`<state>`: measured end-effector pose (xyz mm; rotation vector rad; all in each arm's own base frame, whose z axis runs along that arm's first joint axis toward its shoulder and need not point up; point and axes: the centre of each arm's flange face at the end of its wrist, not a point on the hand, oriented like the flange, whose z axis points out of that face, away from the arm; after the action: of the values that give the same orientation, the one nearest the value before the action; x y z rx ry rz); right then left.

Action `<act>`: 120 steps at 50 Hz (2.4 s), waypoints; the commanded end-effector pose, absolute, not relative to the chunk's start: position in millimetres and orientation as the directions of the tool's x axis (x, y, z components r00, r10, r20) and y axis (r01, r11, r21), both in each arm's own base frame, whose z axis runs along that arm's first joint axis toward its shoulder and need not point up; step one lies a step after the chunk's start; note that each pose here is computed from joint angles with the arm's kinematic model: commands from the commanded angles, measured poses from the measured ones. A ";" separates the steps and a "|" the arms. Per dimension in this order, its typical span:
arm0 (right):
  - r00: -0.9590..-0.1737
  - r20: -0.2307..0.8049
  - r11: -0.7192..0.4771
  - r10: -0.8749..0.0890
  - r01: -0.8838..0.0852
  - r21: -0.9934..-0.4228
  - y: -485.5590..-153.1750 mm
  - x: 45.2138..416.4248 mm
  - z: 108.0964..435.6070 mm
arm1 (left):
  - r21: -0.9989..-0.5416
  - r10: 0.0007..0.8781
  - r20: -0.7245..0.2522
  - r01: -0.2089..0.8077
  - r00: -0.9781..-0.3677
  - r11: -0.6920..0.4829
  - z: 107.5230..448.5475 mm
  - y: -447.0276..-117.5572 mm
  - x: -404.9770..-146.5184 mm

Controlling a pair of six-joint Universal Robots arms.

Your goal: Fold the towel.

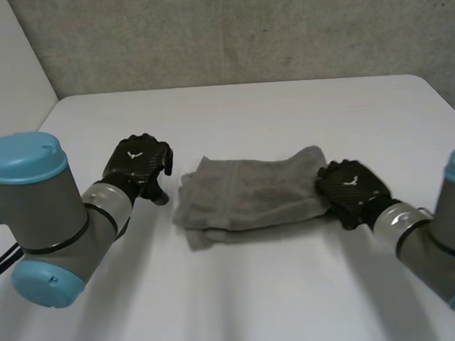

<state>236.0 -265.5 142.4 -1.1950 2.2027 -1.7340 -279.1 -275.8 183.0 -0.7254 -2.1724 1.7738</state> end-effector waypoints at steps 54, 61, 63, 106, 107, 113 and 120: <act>-0.559 0.284 -0.115 -0.779 -0.318 -0.941 -204.9 307.8 212.2 | -1.000 0.499 0.002 0.004 -0.866 0.012 243.7 -285.2 -286.1; -0.652 0.140 0.051 -0.745 -0.265 -0.963 -225.2 291.4 212.6 | -0.998 0.540 0.043 -0.008 -0.840 0.067 228.3 -278.7 -305.1; -0.667 0.109 0.081 -0.737 -0.247 -0.966 -232.6 290.9 211.4 | -0.996 0.552 0.048 0.003 -0.832 0.091 220.1 -275.1 -310.0; -0.694 -0.083 0.289 -0.716 -0.186 -0.939 -269.2 315.8 169.1 | -0.945 0.542 -0.073 0.232 -0.837 0.230 148.7 -248.0 -314.3; -0.694 -0.082 0.289 -0.716 -0.186 -0.939 -269.2 315.8 169.2 | -0.945 0.542 -0.073 0.231 -0.838 0.230 148.8 -248.0 -314.3; -0.722 -0.045 0.209 -0.691 -0.139 -0.968 -268.8 301.0 210.4 | -0.974 0.541 -0.071 0.176 -0.838 0.144 189.7 -243.6 -315.4; -0.873 0.030 0.115 -0.486 -0.097 -0.989 -283.5 267.9 252.3 | -0.995 0.500 -0.065 0.091 -0.864 0.027 242.6 -254.9 -308.6</act>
<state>292.8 -272.8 222.9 -0.7278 2.0267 -1.6087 -314.3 -245.3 204.7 -0.6759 -2.0911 1.7906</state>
